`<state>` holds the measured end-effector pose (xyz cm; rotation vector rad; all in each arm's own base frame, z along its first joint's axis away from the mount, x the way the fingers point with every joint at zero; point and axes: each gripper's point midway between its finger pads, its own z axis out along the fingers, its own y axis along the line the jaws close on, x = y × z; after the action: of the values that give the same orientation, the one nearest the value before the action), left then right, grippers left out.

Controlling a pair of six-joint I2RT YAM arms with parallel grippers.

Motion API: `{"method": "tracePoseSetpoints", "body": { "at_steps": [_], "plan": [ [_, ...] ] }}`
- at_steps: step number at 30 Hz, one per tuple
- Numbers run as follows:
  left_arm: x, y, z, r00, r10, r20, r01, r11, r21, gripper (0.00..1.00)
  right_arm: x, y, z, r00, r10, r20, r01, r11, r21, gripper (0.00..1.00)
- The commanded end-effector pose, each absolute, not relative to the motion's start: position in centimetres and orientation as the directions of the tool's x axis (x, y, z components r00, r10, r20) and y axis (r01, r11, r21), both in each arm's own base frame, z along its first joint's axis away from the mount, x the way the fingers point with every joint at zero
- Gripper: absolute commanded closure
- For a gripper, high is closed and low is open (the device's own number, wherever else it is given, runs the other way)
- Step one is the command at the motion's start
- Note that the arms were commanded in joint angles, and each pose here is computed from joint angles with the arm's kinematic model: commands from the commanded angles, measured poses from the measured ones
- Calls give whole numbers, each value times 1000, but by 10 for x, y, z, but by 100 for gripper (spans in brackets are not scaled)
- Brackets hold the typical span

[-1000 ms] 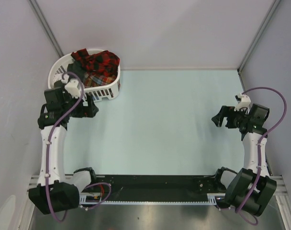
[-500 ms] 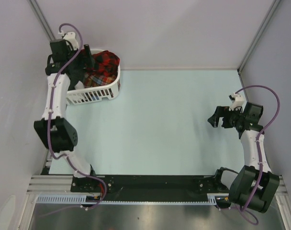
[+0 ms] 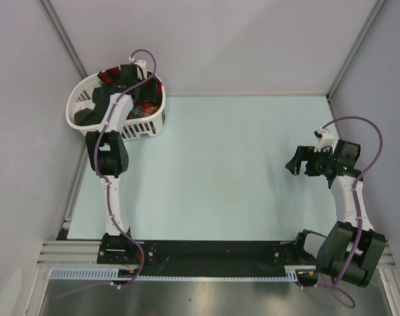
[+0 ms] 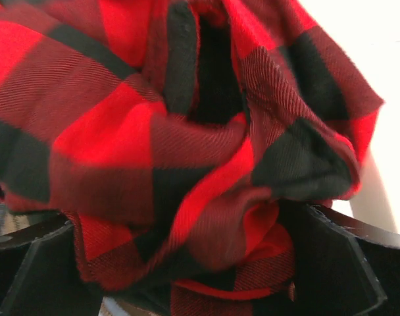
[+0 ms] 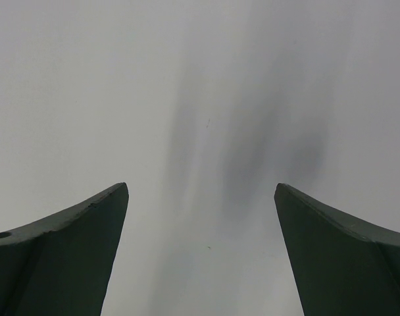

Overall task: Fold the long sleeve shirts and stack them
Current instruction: Grab the shirt from the pile

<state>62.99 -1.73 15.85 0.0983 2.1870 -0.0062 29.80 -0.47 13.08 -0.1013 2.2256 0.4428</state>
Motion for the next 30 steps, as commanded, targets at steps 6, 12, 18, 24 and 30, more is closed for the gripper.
{"method": "tracePoseSetpoints", "body": {
  "at_steps": [6, 12, 18, 24, 30],
  "plan": [
    [619, -23, 224, -496, 188, -848, 210, 973, 93, 93, 308, -7, 152, -592, 49, -804, -245, 940, 238, 0],
    [574, -52, 415, -117, 121, -986, 292, 953, 82, 100, 309, -5, 158, -571, 47, -820, -256, 939, 231, 0],
    [491, -139, 522, 109, 76, -991, 504, 855, 121, 100, 310, -4, 163, -561, 49, -827, -261, 937, 233, 0],
    [405, -221, 593, 252, -52, -966, 644, 754, 128, 100, 308, -5, 167, -551, 52, -833, -260, 937, 231, 0],
    [360, -286, 565, 150, -82, -985, 783, 619, 68, 100, 309, -8, 172, -549, 70, -833, -254, 935, 246, 0]
  ]
}}
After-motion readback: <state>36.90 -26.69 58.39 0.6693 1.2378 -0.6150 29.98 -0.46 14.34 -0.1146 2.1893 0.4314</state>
